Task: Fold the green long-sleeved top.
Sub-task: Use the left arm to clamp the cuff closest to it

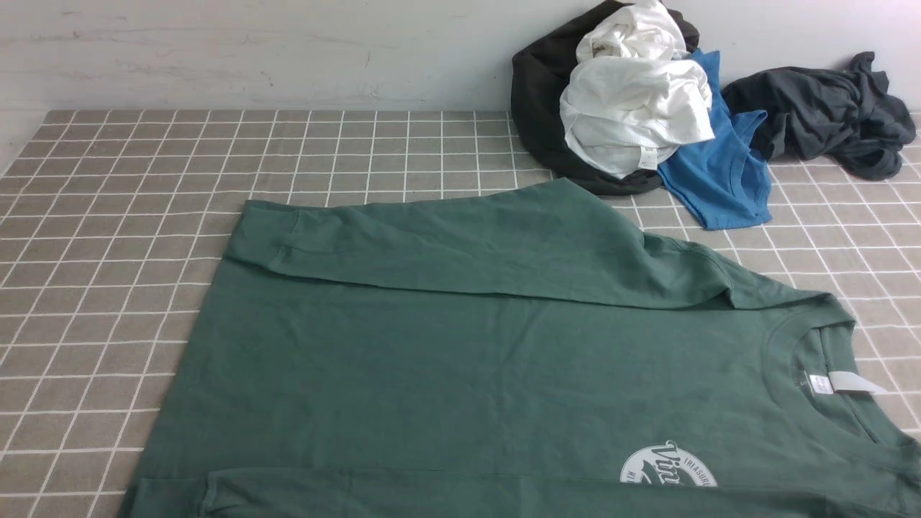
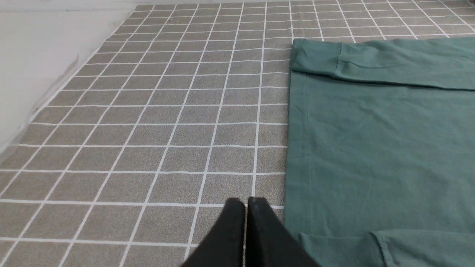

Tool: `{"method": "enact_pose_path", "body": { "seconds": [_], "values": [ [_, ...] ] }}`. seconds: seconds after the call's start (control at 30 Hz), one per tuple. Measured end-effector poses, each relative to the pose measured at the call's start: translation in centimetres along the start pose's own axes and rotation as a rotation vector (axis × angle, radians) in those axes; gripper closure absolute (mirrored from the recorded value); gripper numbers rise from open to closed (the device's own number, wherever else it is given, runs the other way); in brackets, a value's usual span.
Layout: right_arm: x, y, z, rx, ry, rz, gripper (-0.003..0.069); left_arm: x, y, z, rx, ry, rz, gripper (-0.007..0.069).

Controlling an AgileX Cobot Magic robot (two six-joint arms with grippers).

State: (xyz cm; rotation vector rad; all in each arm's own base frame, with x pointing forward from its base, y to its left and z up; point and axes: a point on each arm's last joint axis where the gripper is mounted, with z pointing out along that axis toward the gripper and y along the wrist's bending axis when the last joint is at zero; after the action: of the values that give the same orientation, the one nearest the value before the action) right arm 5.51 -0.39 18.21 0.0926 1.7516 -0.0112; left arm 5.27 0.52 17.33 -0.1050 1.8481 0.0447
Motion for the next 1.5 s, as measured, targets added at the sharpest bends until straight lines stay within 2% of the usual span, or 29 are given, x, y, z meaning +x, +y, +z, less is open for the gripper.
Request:
{"method": "enact_pose_path", "body": {
  "seconds": [0.87, 0.97, 1.07, 1.5],
  "values": [
    [0.0, -0.01, 0.0, 0.001, 0.0, -0.007, 0.0673, 0.0, 0.0, 0.0, 0.0, 0.0, 0.0, 0.0632],
    [0.01, -0.14, 0.0, 0.015, 0.002, -0.101, 0.0673, 0.0, 0.0, 0.0, 0.0, 0.0, 0.0, 0.0632],
    [0.01, -0.19, 0.0, 0.021, 0.003, -0.128, 0.0673, 0.0, 0.0, 0.0, 0.0, 0.0, 0.0, 0.0632],
    [0.02, -0.04, -0.01, 0.005, 0.005, 0.007, 0.0673, 0.0, 0.0, 0.0, 0.0, 0.0, 0.0, 0.0632]
  ]
}}
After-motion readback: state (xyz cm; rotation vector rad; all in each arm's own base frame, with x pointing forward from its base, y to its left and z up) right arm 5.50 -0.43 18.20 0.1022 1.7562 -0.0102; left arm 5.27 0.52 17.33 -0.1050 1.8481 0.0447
